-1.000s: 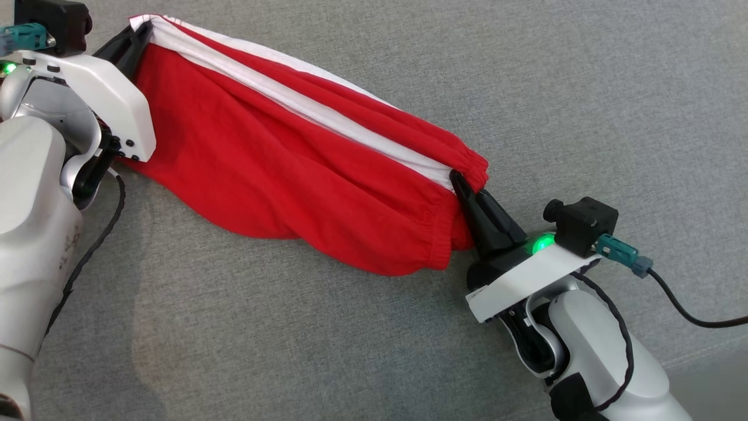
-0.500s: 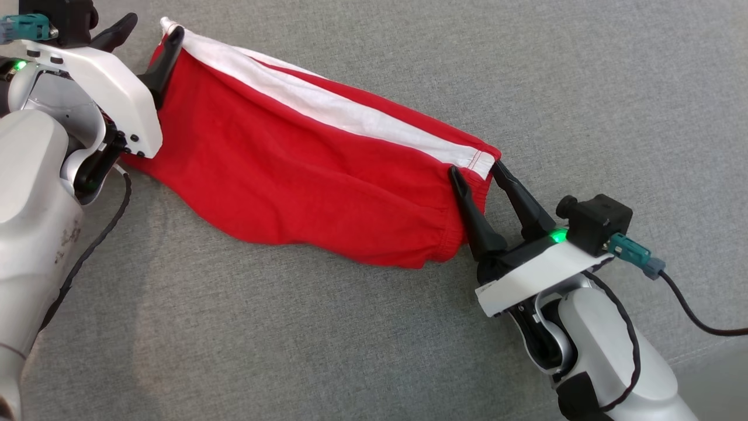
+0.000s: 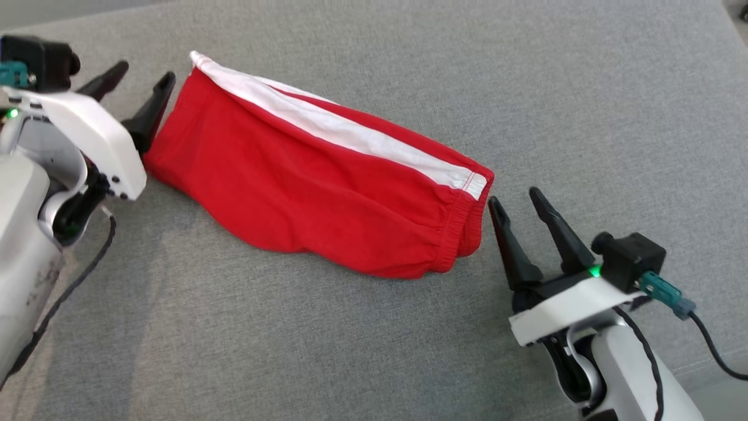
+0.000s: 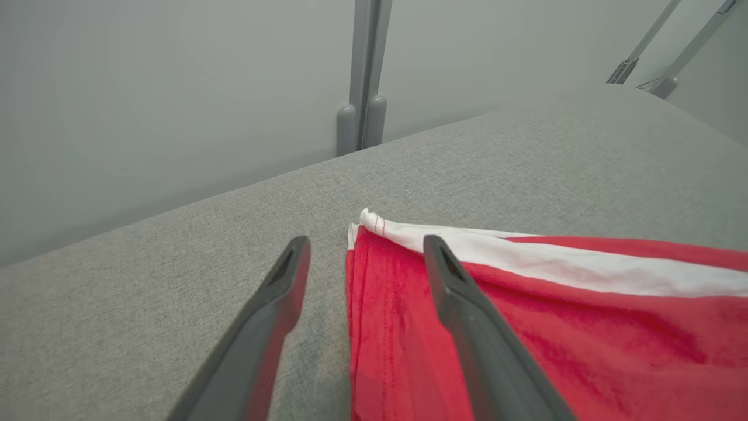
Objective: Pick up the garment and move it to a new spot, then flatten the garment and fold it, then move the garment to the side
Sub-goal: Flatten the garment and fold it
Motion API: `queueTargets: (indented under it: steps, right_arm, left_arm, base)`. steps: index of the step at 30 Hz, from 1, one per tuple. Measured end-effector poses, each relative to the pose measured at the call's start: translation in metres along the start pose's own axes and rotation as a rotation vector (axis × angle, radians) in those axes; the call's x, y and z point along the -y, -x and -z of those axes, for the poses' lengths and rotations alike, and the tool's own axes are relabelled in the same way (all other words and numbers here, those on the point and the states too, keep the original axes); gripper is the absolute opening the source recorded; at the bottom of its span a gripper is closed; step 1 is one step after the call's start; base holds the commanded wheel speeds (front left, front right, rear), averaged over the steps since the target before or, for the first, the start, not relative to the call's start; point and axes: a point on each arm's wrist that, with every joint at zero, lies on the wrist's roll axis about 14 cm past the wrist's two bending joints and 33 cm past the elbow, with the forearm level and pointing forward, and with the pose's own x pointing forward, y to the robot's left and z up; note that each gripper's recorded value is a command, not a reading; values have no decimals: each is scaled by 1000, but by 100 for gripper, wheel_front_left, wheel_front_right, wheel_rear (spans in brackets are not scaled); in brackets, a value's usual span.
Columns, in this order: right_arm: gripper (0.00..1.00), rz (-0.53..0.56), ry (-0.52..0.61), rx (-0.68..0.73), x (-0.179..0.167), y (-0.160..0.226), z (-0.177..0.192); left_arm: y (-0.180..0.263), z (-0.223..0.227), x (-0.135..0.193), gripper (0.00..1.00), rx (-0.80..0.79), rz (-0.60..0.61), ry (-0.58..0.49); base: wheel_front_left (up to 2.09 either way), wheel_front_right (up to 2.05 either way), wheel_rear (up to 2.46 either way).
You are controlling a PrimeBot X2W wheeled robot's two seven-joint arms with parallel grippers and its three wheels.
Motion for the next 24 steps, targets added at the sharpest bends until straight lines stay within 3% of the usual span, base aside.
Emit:
queueTargets:
  steps: [9,17,24]
  right_arm:
    - [100,57,23,32,12,24,-19]
    - [100,54,30,33,11,27,-23]
    - [100,55,30,29,11,27,-22]
  left_arm:
    - [32,28,8,100,-53,-13,44]
    - [31,68,20,100,-116,-48,105]
    - [27,82,5,100,-137,-129,114]
  base:
    - [0,0,0]
    - [0,0,0]
    - [0,0,0]
